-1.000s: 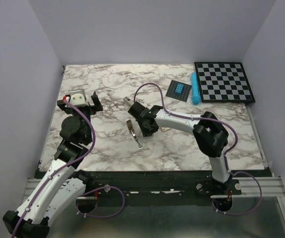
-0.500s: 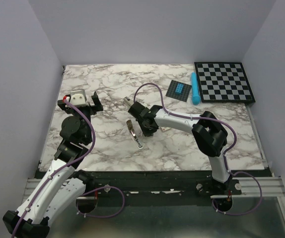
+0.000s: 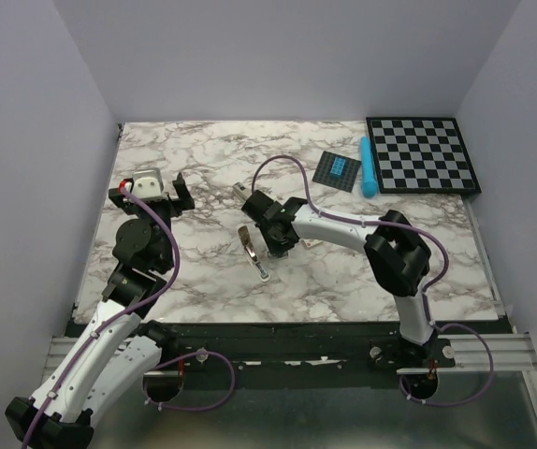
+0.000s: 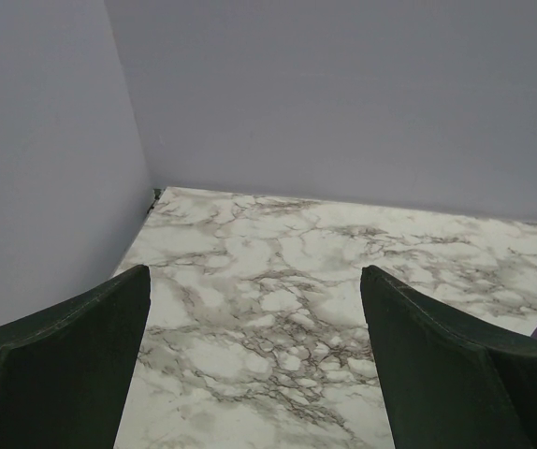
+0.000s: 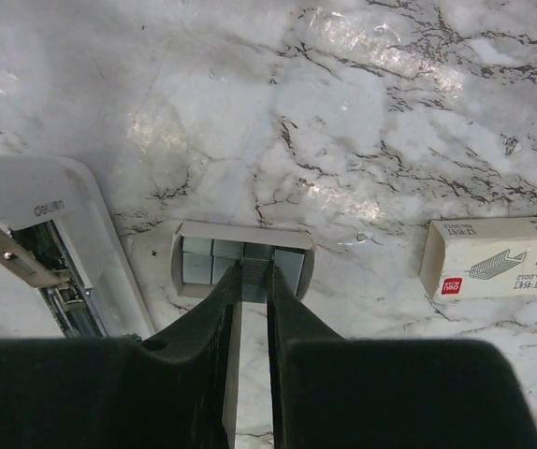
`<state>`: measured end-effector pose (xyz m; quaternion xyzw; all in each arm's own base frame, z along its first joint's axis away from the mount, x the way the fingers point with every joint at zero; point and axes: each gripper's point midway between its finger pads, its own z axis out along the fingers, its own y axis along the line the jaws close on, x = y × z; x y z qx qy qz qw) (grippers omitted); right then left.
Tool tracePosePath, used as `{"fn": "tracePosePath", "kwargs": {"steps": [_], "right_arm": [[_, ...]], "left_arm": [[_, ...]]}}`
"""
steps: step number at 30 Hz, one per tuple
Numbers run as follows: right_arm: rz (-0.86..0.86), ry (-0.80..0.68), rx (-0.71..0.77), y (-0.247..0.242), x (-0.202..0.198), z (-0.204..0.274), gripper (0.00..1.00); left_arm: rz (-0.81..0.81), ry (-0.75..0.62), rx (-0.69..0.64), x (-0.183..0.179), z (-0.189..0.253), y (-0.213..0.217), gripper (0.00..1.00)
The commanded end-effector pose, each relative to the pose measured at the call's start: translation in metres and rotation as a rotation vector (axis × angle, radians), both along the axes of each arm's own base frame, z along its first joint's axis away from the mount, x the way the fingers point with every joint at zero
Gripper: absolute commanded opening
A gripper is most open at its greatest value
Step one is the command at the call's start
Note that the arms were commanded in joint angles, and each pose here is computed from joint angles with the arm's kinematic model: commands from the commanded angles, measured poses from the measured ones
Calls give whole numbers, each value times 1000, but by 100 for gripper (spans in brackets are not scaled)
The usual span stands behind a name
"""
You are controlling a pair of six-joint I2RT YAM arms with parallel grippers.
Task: Load the staples into the stapler
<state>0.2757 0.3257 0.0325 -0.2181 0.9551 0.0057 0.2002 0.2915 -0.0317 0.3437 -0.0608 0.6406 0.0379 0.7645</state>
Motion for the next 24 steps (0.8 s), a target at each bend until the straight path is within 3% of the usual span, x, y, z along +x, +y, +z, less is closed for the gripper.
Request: {"fn": "tracePosePath", "kwargs": {"steps": [1,10,19,24], "right_arm": [[24,-37,58,4,1,34,20],[67,-38,126,5,-8,52,20],[91,22,169,-29,-50,27,21],[67,-22,145,-41,-43,28,30]], "left_arm": [[-16,-18,-17,1,2,-3,99],[-18,-14,-13,2,1,-3,99],[-24,-13,-15,2,1,-5,99],[-24,-13,-15,2,1,-5,99]]}}
